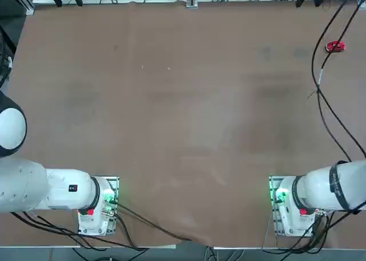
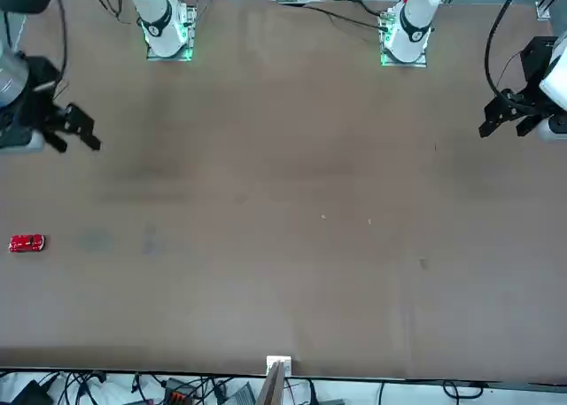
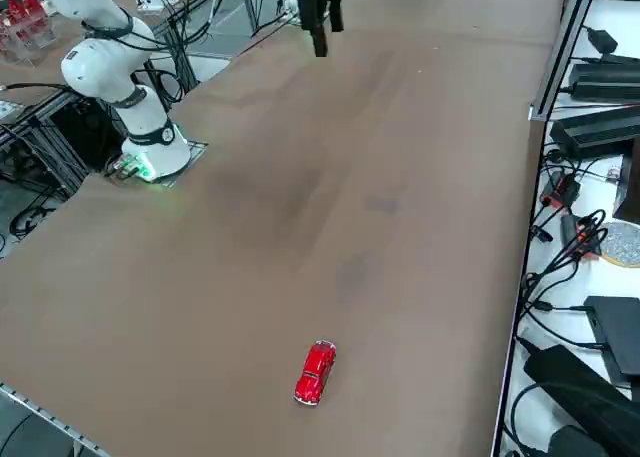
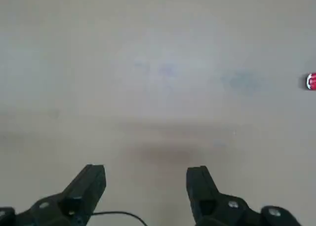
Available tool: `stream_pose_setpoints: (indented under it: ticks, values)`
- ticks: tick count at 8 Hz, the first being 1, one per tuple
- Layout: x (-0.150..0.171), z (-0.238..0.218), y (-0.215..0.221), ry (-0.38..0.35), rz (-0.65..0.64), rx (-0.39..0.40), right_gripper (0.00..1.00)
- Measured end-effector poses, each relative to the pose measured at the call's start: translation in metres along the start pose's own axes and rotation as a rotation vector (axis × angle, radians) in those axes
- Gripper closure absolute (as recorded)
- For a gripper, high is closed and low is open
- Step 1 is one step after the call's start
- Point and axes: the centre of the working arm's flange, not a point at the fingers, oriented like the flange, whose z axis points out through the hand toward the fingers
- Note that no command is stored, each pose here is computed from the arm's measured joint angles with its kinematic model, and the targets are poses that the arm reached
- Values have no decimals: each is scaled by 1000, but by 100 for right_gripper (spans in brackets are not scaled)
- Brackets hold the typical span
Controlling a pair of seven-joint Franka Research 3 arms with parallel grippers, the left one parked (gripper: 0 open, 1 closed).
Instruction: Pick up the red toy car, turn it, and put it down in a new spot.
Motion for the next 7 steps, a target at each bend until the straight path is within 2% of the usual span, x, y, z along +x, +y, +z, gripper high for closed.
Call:
stream_pose_setpoints:
  ticks: [4,7]
  values:
    - [-16,-25,12,-48,5,-27,0]
    - [-10,-14,6,-73,-7,-28,0]
